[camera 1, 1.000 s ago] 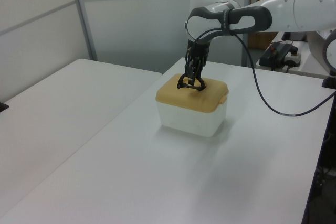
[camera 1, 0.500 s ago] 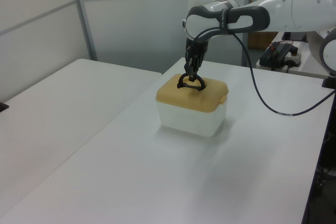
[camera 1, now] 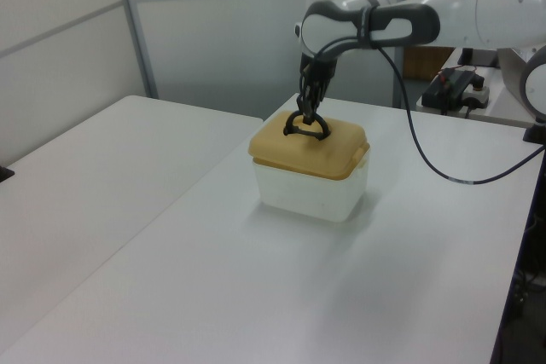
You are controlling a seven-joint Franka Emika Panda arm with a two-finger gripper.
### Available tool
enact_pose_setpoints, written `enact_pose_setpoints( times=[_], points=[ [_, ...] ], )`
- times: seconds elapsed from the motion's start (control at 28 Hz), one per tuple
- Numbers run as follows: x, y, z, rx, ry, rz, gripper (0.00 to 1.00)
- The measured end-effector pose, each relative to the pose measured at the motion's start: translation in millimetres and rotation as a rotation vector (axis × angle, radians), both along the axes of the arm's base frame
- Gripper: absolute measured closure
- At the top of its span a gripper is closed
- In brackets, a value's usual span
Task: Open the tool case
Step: 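Lift the tan lid up off the white case by its handle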
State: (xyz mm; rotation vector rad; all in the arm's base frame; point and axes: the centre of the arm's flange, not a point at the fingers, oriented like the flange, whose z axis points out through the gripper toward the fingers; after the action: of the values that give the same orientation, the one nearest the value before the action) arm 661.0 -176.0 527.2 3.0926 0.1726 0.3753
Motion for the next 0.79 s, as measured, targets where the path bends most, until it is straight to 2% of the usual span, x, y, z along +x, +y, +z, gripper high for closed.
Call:
enact_pose_setpoints(
  times=[0.21, 0.39, 0.61, 0.79],
  points=[
    [-2.6, 13.4, 34.5, 0.02, -0.026, 0.019, 0.89],
    [0.3, 63.2, 48.7, 0.03, -0.027, 0.077, 0.89],
    [7.9, 156.8, 37.1, 0.06, 0.009, 0.098, 0.89],
    [5.3, 204.6, 14.7, 0.07, 0.061, 0.1, 0.89]
  ],
)
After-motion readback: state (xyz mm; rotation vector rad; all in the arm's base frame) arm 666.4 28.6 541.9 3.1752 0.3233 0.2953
